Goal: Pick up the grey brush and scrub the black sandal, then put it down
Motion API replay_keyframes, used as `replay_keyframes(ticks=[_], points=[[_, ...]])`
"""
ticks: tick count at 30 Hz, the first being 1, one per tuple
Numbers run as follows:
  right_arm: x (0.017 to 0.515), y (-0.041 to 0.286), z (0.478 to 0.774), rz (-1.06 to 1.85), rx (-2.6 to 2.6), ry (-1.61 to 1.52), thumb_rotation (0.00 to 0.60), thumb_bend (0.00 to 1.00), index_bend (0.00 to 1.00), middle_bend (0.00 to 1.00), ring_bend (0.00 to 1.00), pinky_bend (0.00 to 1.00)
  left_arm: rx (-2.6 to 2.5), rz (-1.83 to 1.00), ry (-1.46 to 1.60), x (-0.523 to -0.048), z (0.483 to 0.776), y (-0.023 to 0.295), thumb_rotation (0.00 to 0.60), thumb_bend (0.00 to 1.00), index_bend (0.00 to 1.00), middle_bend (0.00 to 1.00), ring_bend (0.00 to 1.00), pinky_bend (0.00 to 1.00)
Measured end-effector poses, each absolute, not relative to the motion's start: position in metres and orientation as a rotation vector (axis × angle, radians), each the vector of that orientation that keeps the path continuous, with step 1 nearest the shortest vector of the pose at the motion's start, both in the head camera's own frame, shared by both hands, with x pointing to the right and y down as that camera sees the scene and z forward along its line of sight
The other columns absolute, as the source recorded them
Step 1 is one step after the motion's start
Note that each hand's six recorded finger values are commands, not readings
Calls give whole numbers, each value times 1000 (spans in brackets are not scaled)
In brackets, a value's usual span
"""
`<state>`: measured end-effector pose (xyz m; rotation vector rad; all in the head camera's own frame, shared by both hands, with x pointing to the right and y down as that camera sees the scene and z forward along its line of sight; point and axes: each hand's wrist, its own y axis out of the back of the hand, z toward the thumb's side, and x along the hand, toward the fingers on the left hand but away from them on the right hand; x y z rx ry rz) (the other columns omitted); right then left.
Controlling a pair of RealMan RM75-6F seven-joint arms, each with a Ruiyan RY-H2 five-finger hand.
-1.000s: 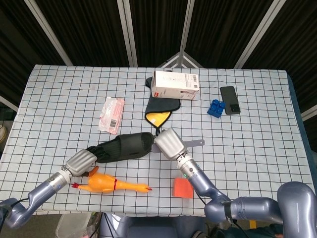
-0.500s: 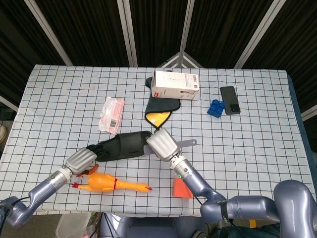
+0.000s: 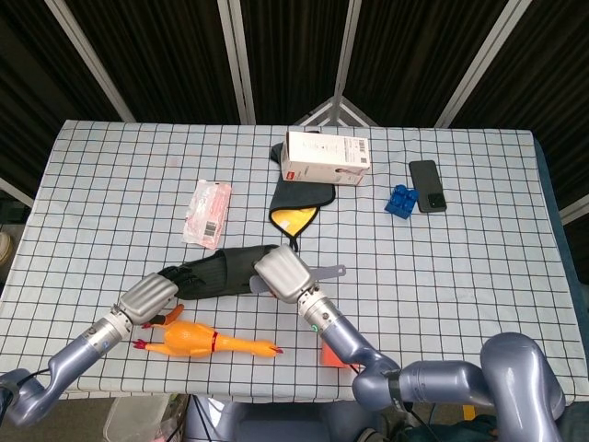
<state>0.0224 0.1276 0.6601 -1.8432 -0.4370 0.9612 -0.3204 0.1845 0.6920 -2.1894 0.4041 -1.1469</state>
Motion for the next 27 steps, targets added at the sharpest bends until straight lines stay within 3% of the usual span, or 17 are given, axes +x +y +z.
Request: replay_keyframes(ticks=[11, 27], points=[[3, 126, 675, 964, -1893, -465, 600, 817, 866, 756, 605, 770, -2194, -1145, 393, -323, 690, 186, 600, 728, 172, 205, 111, 147], [-23, 135, 667, 884, -1920, -469, 600, 818, 866, 756, 605, 770, -2170, -1228, 332, -325, 702, 186, 600, 728, 179, 210, 113, 147]])
